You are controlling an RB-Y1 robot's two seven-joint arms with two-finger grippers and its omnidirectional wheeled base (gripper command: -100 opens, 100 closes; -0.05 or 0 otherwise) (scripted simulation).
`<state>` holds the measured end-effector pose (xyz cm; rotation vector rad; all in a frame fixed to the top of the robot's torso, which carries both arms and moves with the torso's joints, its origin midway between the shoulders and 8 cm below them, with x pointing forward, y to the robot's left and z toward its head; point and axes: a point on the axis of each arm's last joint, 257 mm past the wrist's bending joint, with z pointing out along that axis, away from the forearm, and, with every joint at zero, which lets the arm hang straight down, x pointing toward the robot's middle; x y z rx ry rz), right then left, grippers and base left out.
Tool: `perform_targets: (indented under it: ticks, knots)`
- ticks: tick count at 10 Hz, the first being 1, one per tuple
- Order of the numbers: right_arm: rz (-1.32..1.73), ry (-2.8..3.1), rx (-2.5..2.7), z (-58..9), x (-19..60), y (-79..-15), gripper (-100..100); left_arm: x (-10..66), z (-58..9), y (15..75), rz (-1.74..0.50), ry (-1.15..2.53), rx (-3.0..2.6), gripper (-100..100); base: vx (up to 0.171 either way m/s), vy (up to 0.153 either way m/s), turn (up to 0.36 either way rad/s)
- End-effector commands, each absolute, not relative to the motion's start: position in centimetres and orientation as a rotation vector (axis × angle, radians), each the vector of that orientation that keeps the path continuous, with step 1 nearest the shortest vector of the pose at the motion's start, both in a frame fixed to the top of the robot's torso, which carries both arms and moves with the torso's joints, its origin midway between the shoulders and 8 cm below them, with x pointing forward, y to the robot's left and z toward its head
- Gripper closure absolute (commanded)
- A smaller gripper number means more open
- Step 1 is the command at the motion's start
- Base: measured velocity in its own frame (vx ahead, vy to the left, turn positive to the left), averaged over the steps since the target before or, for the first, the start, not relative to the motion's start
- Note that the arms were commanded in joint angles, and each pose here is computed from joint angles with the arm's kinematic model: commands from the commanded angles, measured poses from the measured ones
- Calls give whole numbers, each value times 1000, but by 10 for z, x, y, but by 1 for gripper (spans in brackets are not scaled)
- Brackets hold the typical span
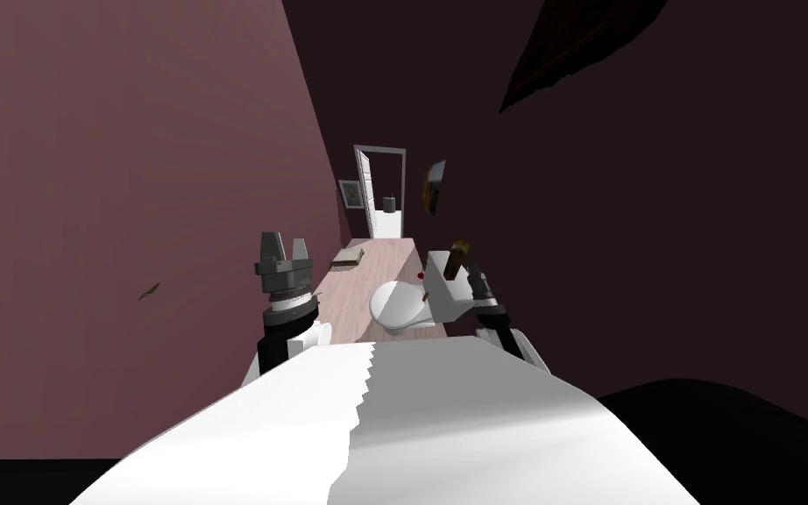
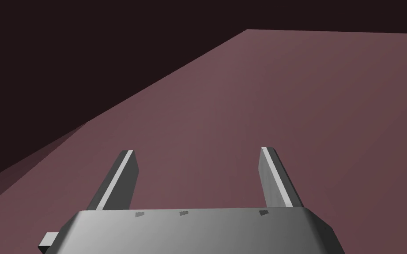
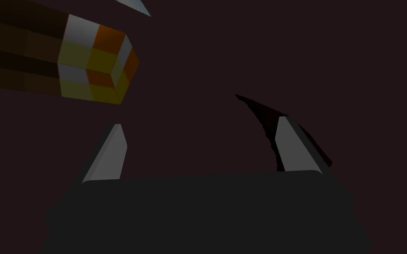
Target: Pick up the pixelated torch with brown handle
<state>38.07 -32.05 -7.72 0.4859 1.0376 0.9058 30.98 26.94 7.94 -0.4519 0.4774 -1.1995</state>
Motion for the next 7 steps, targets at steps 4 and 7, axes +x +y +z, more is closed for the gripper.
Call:
perform_targets:
  ticks: [4, 7]
  knots:
    - [715, 1160, 398, -110, 395, -345, -100, 310, 79, 269, -1200, 477, -452, 0, -36, 47, -63]
    - [559, 1254, 321, -135, 404, -367, -100, 310, 79, 269, -1200, 477, -452, 0, -40, 37, -40]
